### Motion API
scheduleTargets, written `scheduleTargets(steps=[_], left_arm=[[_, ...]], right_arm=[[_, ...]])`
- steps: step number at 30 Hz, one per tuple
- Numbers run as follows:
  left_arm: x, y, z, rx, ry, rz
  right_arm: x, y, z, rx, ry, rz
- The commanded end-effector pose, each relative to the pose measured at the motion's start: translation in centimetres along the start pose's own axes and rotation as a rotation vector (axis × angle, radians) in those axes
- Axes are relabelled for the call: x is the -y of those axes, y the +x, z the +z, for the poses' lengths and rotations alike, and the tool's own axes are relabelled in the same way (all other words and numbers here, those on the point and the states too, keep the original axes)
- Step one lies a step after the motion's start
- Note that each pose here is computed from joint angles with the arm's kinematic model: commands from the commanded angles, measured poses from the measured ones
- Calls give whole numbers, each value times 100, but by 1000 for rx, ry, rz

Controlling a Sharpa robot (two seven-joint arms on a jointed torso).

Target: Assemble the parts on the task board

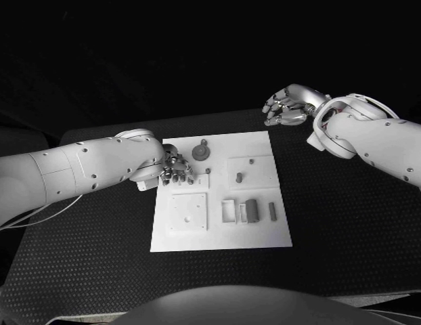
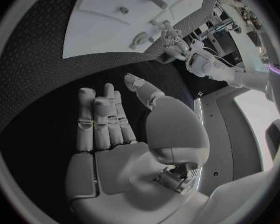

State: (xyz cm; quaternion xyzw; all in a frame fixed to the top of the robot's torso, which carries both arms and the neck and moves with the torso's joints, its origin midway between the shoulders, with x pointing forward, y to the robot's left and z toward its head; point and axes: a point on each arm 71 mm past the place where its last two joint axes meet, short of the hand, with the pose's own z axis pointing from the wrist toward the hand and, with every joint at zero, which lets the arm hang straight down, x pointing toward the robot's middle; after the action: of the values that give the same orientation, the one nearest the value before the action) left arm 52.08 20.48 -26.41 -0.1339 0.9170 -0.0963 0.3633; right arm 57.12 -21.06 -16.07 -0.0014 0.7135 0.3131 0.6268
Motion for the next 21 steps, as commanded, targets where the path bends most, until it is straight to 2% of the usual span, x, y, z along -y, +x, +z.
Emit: scheduleTargets(steps=[1, 4, 6, 8, 10, 13, 16, 21], left_arm=[[12, 5, -23, -21, 25, -47], [12, -7, -51, -23, 44, -55], [52, -62, -85, -13, 61, -69], [45, -92, -117, -4, 69, -79], [72, -193, -177, 9, 84, -104], [70, -329, -241, 39, 86, -116], [35, -467, -269, 61, 76, -121], [-84, -666, -211, 92, 32, -132]], right_arm=[[8, 2, -2, -9, -4, 2], [30, -3, -4, -9, 2, 3], [42, -7, -5, -8, 5, 3], [61, -14, -11, -6, 9, 2], [69, -16, -12, -6, 12, 3], [75, -16, -9, -7, 14, 3], [80, -13, -6, -7, 15, 3], [89, -12, -4, -8, 18, 4]])
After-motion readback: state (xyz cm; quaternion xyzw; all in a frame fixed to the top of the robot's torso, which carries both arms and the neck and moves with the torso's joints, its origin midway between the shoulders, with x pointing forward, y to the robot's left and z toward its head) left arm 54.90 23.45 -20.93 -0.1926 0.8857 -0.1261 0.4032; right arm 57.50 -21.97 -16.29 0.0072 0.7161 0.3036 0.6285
